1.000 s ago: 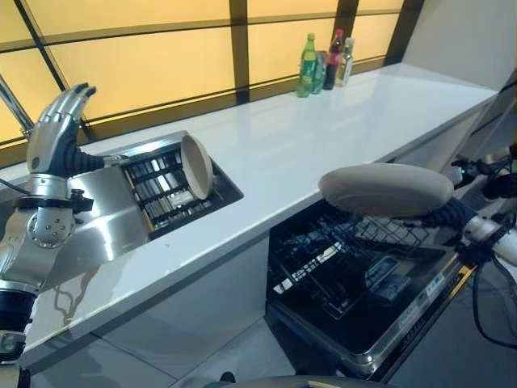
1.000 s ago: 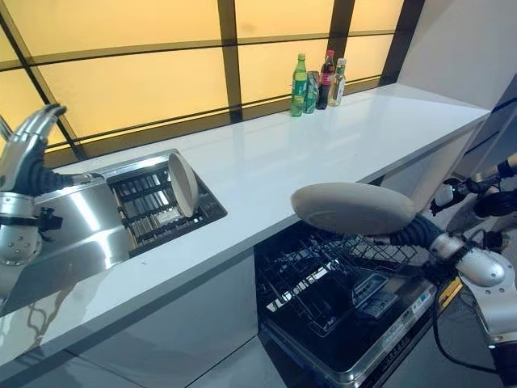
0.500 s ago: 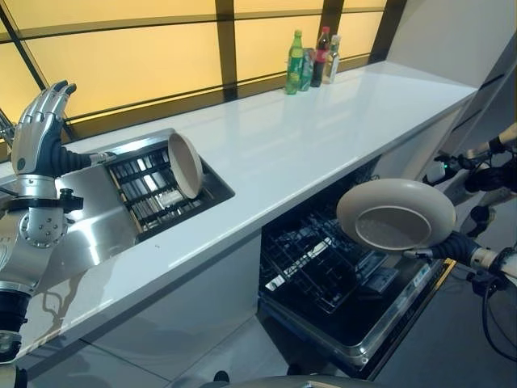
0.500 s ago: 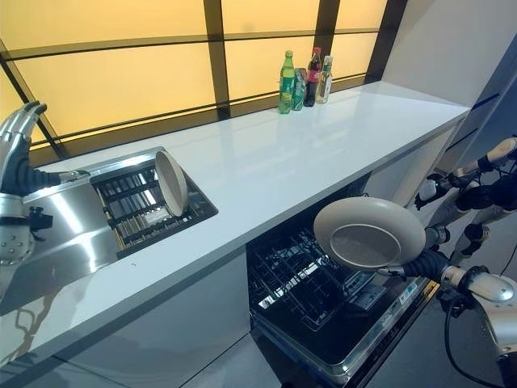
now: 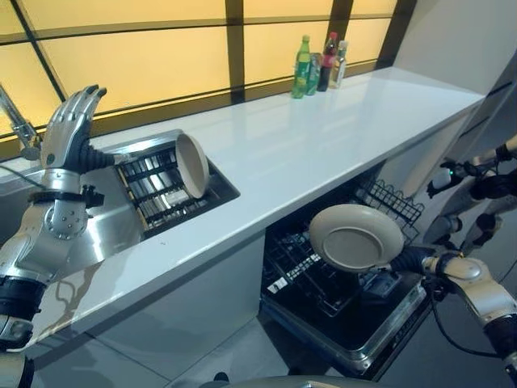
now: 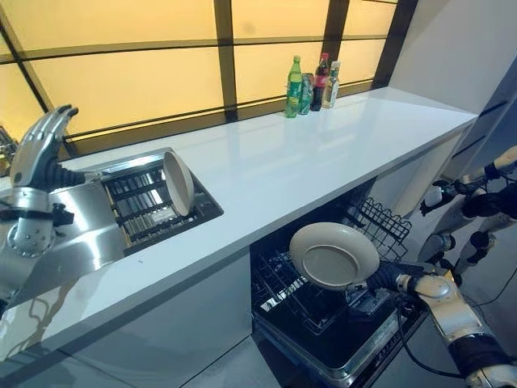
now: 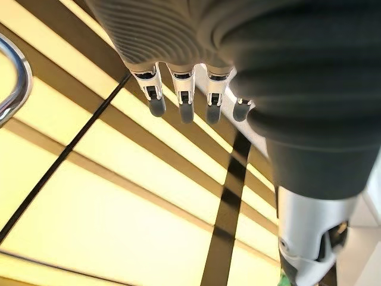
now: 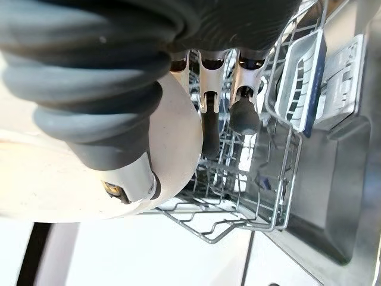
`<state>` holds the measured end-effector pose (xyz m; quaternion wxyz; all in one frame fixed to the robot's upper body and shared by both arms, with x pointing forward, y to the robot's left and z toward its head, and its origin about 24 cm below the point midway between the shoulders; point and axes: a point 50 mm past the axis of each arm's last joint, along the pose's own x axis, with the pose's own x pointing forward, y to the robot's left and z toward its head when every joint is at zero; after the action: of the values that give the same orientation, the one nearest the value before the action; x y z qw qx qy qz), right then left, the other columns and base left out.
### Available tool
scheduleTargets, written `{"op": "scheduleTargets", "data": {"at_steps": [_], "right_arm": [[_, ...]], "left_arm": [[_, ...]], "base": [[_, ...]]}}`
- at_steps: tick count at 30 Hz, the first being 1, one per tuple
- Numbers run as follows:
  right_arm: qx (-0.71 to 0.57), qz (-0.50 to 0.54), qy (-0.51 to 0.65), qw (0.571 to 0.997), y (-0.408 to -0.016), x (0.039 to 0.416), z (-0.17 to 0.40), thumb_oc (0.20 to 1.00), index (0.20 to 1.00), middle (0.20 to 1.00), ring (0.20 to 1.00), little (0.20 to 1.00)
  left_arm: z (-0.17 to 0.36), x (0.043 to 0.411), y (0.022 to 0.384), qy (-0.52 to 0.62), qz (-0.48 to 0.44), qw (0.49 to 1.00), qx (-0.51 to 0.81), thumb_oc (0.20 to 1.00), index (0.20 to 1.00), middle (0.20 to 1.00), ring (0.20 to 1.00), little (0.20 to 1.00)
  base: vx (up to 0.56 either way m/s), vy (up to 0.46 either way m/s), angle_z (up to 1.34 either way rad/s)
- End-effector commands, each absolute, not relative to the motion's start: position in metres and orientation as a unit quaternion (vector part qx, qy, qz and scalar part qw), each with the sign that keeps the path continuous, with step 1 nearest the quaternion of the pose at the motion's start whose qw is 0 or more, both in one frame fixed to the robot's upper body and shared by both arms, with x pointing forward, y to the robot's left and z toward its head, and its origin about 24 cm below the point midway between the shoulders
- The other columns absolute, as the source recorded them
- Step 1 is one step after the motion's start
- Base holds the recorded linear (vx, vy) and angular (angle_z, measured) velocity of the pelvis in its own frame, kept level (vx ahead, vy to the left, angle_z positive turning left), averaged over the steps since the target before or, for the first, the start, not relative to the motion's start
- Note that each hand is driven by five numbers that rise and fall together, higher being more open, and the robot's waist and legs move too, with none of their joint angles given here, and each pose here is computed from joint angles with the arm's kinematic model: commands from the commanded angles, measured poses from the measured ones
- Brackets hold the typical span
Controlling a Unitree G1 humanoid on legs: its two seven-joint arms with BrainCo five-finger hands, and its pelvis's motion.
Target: Pick up plates and place into dishwasher.
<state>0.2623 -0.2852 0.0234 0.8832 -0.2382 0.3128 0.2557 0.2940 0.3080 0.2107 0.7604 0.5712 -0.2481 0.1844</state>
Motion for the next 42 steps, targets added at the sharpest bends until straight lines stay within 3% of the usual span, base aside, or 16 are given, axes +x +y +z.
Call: {"op": "scheduleTargets", "data": {"at_steps": [1, 15, 27, 42], "right_arm": [[-0.271, 0.256, 0.284, 0.883, -0.273, 0.302, 0.052, 0.200, 0.200, 0.200, 0.200, 0.200], [-0.246, 0.245, 0.420, 0.838, -0.269, 0.311, 0.013, 0.200, 0.200, 0.200, 0.200, 0.200], [-0.245, 0.135, 0.572, 0.771, -0.313, 0.264, -0.032, 0.200, 0.200, 0.200, 0.200, 0.200], [-0.226, 0.037, 0.570, 0.789, -0.379, 0.242, 0.002, 0.200, 0.200, 0.200, 0.200, 0.200]], "left_arm": [[0.243, 0.307, 0.290, -0.305, 0.196, 0.755, 0.546, 1.000, 1.000, 1.000, 1.000, 1.000], [0.262, 0.321, 0.258, -0.340, 0.164, 0.759, 0.530, 1.000, 1.000, 1.000, 1.000, 1.000], [0.263, 0.319, 0.252, -0.337, 0.147, 0.762, 0.533, 1.000, 1.000, 1.000, 1.000, 1.000], [0.260, 0.312, 0.266, -0.316, 0.145, 0.762, 0.547, 1.000, 1.000, 1.000, 1.000, 1.000]], "base": [[0.01, 0.001, 0.17], [0.01, 0.007, 0.08], [0.02, 0.008, 0.03], [0.00, -0.004, 0.04]]}}
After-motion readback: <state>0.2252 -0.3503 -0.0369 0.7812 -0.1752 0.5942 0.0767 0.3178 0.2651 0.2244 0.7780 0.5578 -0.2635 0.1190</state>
